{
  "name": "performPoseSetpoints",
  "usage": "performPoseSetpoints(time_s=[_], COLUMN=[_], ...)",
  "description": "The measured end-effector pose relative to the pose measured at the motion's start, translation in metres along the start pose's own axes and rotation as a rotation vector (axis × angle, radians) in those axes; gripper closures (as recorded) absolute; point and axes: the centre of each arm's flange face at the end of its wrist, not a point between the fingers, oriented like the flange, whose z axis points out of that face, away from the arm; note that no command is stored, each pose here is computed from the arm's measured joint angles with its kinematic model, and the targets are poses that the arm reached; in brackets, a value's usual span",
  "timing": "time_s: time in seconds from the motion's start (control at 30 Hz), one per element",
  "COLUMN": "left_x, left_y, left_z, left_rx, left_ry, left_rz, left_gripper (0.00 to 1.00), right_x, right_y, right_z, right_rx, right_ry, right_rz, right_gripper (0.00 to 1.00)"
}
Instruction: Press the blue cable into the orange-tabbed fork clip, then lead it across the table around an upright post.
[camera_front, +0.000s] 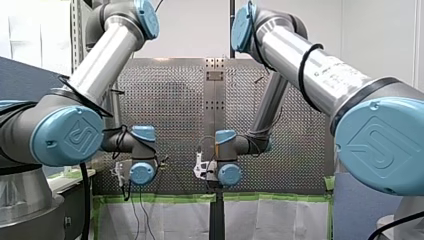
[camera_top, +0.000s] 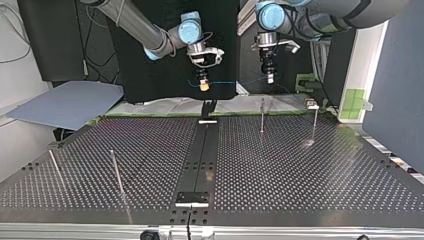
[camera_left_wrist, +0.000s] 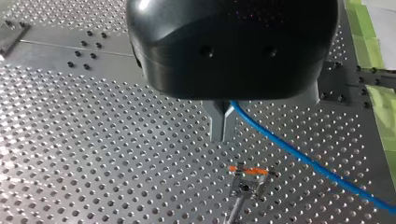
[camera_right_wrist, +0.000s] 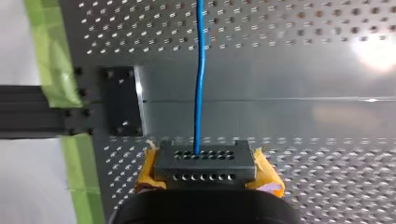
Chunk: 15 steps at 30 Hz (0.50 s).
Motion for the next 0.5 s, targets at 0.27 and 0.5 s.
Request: performPoseSetpoints(time_s=[0.27, 0.5], left_x=[0.020, 0.020], left_y=[0.012, 0.028], left_z=[0.030, 0.051], left_rx=[0.001, 0.001], left_ry=[0.020, 0.019], left_rz=[-0.033, -0.060], left_gripper=[0.99, 0.99], right_x=[-0.026, -0.045], right_y=[0.014, 0.021], right_z=[0.021, 0.042], right_rx=[-0.030, -0.046], right_ry=[-0.056, -0.077], right_rz=[-0.012, -0.023], right_gripper=[1.00, 1.00])
